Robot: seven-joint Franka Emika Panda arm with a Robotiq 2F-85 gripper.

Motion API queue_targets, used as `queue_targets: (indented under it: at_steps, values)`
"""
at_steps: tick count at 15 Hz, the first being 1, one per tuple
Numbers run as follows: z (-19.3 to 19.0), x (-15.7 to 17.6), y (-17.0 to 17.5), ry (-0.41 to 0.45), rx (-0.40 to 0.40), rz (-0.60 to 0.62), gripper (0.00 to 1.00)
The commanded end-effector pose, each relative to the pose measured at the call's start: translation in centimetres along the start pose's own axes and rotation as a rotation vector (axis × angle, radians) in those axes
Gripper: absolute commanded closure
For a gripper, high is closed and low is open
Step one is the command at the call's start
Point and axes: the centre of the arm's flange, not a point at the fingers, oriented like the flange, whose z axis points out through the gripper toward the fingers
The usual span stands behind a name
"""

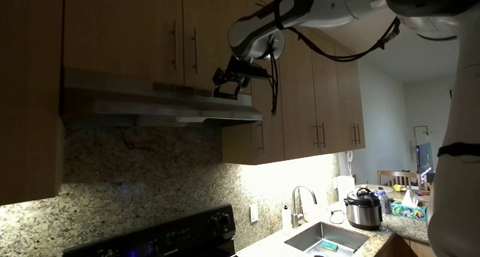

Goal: Switch on the stove the light

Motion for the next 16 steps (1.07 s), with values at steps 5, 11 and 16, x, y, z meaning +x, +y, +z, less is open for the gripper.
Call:
queue_targets:
  at_steps: [5, 11, 16]
  values:
    - [0.6, 1.0, 0.9, 0.032, -0.014, 0.040, 0.00]
    - [2.1, 2.4, 1.8, 0.042, 0.009, 0.070, 0.00]
    - [4.2, 3.5, 2.2, 0.054, 0.064, 0.105, 0.00]
